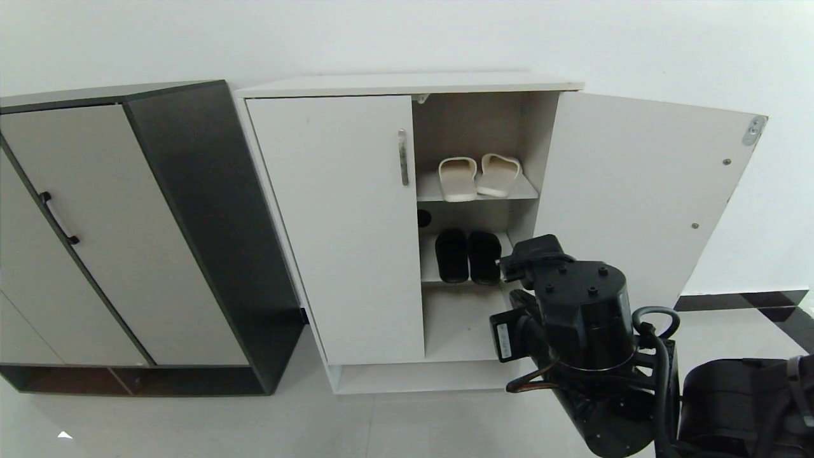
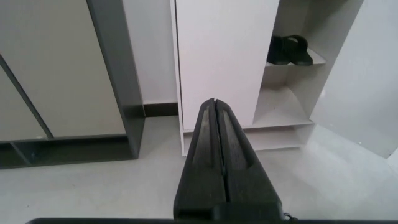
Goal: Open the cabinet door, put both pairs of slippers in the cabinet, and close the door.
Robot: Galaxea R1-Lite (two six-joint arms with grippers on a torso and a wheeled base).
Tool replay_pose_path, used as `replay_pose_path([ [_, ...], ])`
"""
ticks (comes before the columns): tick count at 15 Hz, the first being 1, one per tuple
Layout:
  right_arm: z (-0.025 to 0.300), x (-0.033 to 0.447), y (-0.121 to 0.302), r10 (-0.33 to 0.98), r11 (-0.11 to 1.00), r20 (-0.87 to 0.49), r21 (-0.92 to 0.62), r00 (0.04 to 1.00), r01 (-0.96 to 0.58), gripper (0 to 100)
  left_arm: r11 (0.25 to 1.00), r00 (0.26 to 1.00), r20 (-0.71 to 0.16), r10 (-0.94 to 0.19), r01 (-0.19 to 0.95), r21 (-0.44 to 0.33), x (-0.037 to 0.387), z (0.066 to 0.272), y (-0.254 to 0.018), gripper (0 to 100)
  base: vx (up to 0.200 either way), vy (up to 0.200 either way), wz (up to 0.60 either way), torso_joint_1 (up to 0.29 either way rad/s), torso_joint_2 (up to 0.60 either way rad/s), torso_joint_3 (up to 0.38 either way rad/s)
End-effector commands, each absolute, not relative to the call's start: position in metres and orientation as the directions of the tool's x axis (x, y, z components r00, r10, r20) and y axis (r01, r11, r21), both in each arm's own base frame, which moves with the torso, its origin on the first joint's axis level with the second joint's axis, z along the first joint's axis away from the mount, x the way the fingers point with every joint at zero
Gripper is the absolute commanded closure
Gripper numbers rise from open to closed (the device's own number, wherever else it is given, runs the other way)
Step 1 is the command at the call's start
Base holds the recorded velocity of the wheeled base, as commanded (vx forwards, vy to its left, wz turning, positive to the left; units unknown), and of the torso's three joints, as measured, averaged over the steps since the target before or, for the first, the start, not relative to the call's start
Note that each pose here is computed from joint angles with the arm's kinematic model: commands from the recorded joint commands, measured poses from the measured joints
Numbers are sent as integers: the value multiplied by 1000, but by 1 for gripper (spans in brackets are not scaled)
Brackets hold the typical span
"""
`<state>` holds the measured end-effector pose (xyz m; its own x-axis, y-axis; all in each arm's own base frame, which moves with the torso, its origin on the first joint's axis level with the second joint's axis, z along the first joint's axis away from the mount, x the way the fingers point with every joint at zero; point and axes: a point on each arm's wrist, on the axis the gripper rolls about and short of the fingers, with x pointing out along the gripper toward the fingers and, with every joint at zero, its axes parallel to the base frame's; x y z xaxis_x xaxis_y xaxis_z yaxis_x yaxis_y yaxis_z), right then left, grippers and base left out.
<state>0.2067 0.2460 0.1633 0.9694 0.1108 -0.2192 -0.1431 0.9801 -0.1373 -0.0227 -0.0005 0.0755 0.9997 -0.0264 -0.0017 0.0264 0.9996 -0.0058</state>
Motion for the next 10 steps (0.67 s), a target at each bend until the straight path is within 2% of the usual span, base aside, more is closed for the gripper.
replay_pose_path([
  [1, 162, 206, 244, 126, 977, -229, -141, 965, -161, 100, 1000, 1000, -3, -26, 26, -6, -23, 76, -1, 100, 0, 0, 0, 0, 0, 0],
  [10, 156, 205, 243, 158, 969, -252, -149, 955, -199, 100, 1000, 1000, -5, -26, 26, -6, -23, 75, -1, 100, 0, 0, 0, 0, 0, 0],
])
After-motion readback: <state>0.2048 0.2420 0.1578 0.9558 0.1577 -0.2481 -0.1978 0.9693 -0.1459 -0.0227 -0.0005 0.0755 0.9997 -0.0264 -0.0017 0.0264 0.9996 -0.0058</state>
